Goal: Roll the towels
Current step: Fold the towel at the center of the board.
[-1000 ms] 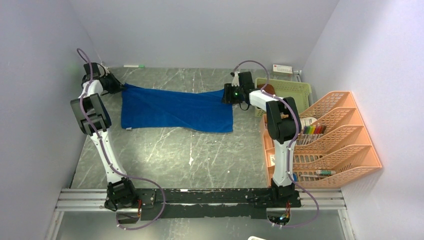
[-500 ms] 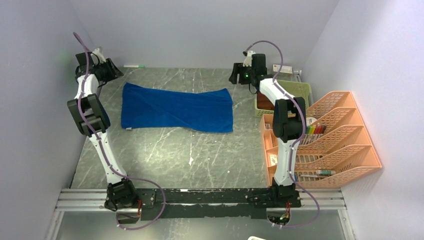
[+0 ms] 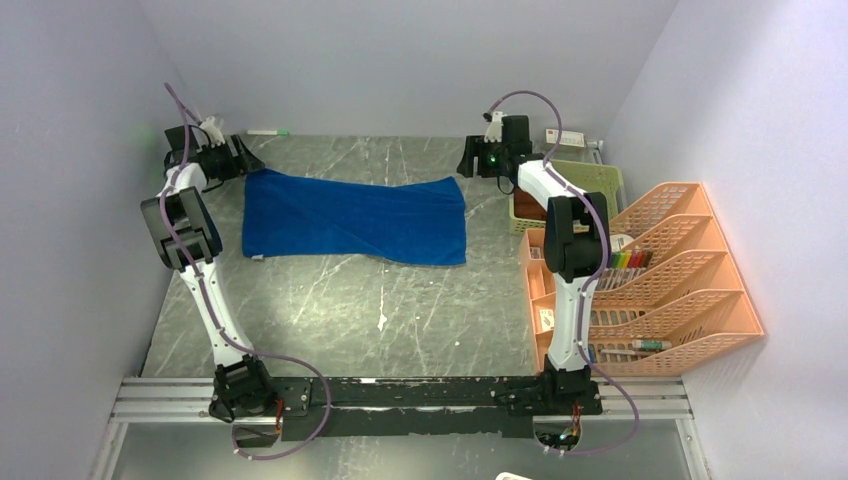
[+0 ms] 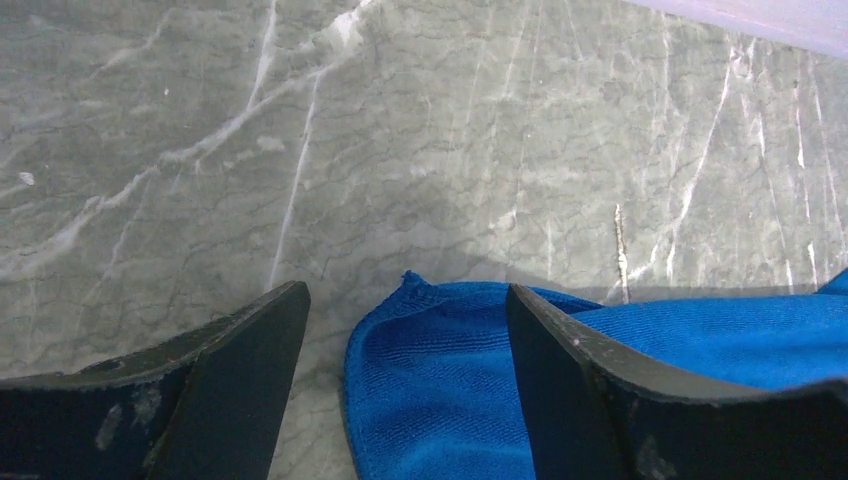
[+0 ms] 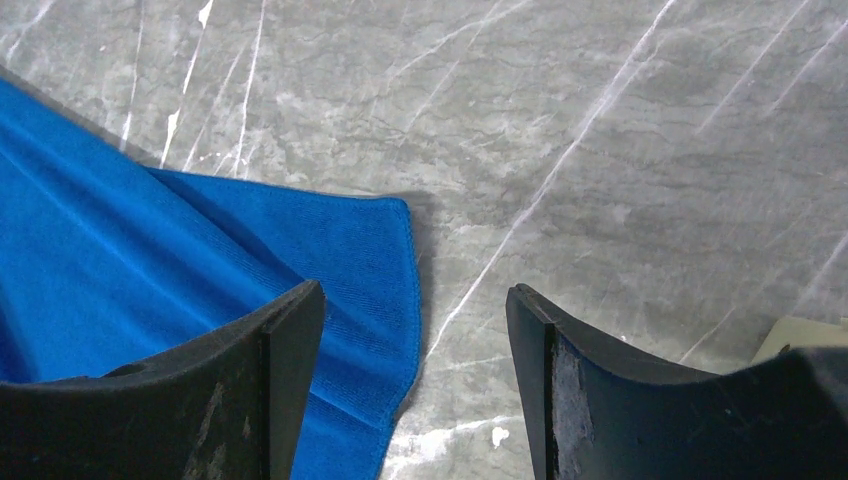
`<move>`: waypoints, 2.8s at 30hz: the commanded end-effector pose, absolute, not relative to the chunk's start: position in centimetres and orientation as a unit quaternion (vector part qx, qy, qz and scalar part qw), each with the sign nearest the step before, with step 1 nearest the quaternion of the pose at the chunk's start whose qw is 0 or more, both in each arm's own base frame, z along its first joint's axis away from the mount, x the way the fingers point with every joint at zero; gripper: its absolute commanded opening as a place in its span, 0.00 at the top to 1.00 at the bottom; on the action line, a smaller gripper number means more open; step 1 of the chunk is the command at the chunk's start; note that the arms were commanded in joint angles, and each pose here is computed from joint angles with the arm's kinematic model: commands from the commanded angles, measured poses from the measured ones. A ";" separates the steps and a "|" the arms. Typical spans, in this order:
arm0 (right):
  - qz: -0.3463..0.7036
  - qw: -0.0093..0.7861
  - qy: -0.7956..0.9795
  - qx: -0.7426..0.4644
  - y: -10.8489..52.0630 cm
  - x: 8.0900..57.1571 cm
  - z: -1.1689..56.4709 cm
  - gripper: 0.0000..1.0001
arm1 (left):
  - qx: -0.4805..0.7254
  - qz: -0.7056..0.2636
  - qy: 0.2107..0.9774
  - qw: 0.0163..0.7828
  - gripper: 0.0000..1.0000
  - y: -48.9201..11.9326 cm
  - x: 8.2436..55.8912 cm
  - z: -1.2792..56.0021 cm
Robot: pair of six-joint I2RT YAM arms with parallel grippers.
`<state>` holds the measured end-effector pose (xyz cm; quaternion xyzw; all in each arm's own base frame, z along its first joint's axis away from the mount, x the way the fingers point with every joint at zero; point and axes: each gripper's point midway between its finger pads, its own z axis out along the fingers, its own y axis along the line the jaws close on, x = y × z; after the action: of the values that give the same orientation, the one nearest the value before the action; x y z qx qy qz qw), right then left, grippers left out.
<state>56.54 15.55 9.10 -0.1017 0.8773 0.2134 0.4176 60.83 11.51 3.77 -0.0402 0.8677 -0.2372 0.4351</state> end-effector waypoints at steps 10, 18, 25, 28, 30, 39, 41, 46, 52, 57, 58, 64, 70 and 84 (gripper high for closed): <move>0.221 0.393 0.887 -0.100 15.5 56.4 6.0 0.34 | -0.025 -0.225 0.863 0.451 0.62 11.2 60.7 3.1; 0.208 0.403 0.886 -0.097 15.4 58.3 5.6 0.34 | -0.029 -0.217 0.846 0.486 0.93 11.6 61.8 6.1; 0.209 0.387 0.892 -0.106 15.9 60.3 3.1 0.34 | -0.023 -0.213 0.833 0.510 0.93 11.6 62.3 8.6; 0.208 0.377 0.895 -0.120 16.8 60.4 2.1 0.34 | -0.019 -0.213 0.829 0.516 0.93 11.6 62.4 9.5; 0.204 0.371 0.896 -0.135 17.6 60.3 1.5 0.35 | -0.016 -0.213 0.827 0.521 0.93 11.6 62.4 10.1; 0.201 0.360 0.897 -0.158 18.8 58.3 0.7 0.42 | -0.011 -0.213 0.823 0.527 0.93 11.6 62.5 11.0; 0.196 0.356 0.899 -0.165 18.8 57.8 0.6 0.46 | -0.012 -0.215 0.822 0.528 0.93 11.6 62.5 11.0; 0.182 0.349 0.900 -0.184 19.0 57.2 0.6 0.55 | -0.013 -0.215 0.821 0.528 0.93 11.5 62.5 11.1; 0.156 0.346 0.902 -0.207 19.5 56.7 0.6 0.60 | -0.015 -0.214 0.823 0.525 0.93 11.6 62.5 10.8; 0.127 0.340 0.903 -0.231 20.0 56.4 0.4 0.66 | -0.016 -0.210 0.824 0.526 0.93 11.8 62.5 11.0; 0.123 0.339 0.904 -0.232 19.9 56.3 0.4 0.71 | -0.016 -0.209 0.824 0.526 0.93 11.8 62.5 11.0; 0.107 0.340 0.907 -0.223 19.3 56.4 0.5 1.00 | -0.017 -0.206 0.822 0.530 0.93 11.9 62.5 11.6; 0.143 0.411 0.888 -0.146 17.0 59.7 5.5 1.00 | -0.029 -0.184 0.821 0.539 0.93 12.7 62.6 12.4; 0.106 0.488 0.860 -0.108 12.7 61.9 12.8 1.00 | -0.036 -0.153 0.795 0.586 0.93 12.9 61.1 14.0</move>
<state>61.25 14.21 7.99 -0.1224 0.8814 0.1292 0.4376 60.72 11.03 9.81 -0.0444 0.8299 -0.1946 0.5210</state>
